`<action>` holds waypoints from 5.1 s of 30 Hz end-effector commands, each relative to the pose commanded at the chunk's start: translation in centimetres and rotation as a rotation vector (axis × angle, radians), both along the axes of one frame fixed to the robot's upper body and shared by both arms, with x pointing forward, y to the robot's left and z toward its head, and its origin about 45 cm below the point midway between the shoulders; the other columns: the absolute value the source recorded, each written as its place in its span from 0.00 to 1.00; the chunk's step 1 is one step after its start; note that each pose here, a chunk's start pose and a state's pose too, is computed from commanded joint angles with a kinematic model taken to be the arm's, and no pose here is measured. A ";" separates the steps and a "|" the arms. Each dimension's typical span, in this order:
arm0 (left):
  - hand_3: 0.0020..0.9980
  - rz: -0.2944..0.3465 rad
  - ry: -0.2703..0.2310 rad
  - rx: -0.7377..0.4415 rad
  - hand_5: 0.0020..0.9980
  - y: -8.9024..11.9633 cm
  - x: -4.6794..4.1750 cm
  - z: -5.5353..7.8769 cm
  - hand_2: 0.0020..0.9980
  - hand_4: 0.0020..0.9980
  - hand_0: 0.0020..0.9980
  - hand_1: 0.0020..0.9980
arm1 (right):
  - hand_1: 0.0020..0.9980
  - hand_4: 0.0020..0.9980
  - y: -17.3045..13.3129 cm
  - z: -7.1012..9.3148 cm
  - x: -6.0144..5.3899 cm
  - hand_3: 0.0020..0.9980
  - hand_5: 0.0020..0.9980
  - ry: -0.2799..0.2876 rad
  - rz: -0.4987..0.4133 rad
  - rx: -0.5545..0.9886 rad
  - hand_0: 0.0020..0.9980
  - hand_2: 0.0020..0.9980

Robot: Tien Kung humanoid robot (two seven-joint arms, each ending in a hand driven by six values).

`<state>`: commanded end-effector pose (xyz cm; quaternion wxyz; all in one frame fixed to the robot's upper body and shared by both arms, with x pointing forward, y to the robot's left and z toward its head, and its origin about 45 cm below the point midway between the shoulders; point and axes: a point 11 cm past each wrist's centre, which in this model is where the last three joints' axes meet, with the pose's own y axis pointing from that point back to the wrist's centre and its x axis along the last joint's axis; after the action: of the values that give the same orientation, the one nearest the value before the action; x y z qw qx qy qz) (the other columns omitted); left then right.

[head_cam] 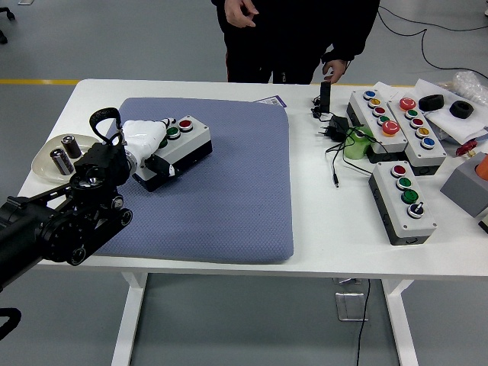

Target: Pick up the button,place it on the desk,press the button,press the button

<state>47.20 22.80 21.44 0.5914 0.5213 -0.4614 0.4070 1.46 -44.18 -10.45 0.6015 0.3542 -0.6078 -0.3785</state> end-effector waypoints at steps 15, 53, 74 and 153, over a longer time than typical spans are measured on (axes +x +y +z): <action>0.70 -0.396 -0.066 -0.140 0.00 -1.4 -1.93 0.9 0.26 0.64 0.25 0.24 | 0.75 0.22 0.1 0.0 0.1 0.61 0.17 0.000 0.004 0.001 0.78 0.76; 0.76 -0.551 -0.075 0.085 0.00 1.1 -3.71 -0.8 0.31 0.68 0.32 0.29 | 0.75 0.22 0.1 0.0 0.2 0.61 0.17 0.002 0.008 0.001 0.78 0.76; 1.00 -0.468 0.088 0.063 0.45 2.2 -3.95 -2.2 0.94 1.00 0.67 0.79 | 0.75 0.22 0.1 0.0 -0.1 0.60 0.17 0.006 0.007 0.002 0.78 0.76; 0.80 -0.427 0.156 -0.029 0.00 -1.0 -7.03 3.5 0.10 0.67 0.02 0.04 | 0.75 0.22 0.1 -0.1 -0.4 0.60 0.16 0.011 0.010 0.006 0.78 0.76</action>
<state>40.17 21.75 24.92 0.7054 0.4331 -0.5082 0.2377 1.08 -44.10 -10.52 0.6058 0.3570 -0.6014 -0.3793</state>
